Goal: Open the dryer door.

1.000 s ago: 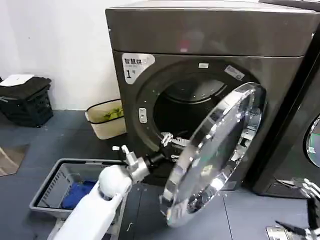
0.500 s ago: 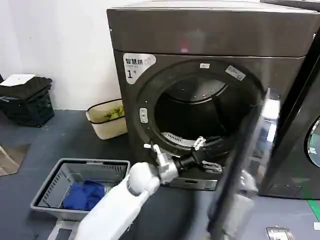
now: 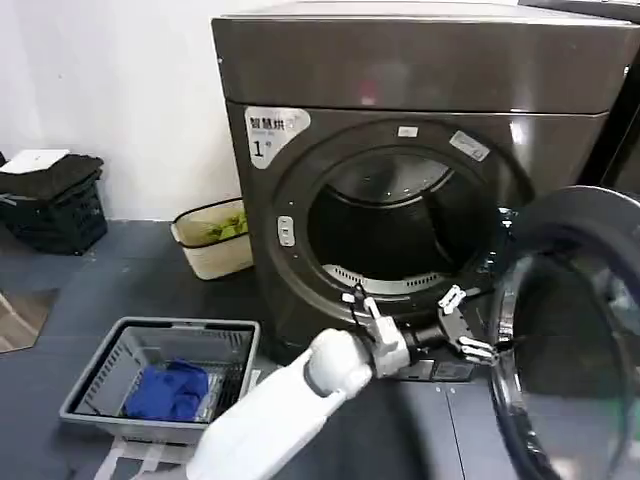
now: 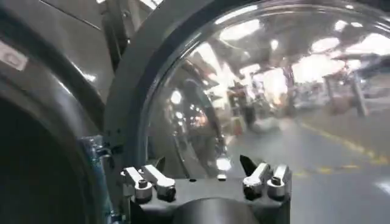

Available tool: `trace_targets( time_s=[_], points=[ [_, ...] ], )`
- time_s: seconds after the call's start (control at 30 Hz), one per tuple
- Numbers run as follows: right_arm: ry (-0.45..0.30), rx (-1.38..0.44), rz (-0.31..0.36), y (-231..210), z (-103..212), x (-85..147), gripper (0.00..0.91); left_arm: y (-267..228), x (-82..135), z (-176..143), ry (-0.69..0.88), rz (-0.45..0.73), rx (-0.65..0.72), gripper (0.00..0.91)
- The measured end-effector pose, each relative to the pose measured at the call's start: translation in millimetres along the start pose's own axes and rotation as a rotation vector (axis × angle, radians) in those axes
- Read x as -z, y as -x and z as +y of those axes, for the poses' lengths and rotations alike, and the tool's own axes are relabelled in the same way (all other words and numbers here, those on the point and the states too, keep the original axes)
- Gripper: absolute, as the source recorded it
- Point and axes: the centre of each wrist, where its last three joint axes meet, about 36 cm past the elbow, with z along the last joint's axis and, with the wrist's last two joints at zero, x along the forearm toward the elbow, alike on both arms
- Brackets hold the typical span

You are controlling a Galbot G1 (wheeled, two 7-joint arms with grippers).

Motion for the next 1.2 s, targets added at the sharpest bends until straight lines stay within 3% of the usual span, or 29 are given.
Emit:
trace_targets(
  time_s=[0.3,0.57,0.77,1.2],
  points=[
    [-0.122,-0.463,0.262,-28,-47,4,0.907,38,4,-6,0.031,0.017,-0.023,0.907],
    [-0.315,-0.712,0.387,-50,-87,-10,0.907,72,10,-8,0.098,0.058,-0.023,0.907],
    [-0.428,-0.805,0.415,-72,-115,-20,0.907,87,9,-5,0.141,0.118,0.006,0.907],
    [-0.477,-0.846,0.43,-87,-136,-27,0.907,84,-9,6,0.132,0.181,0.076,0.907]
  ],
)
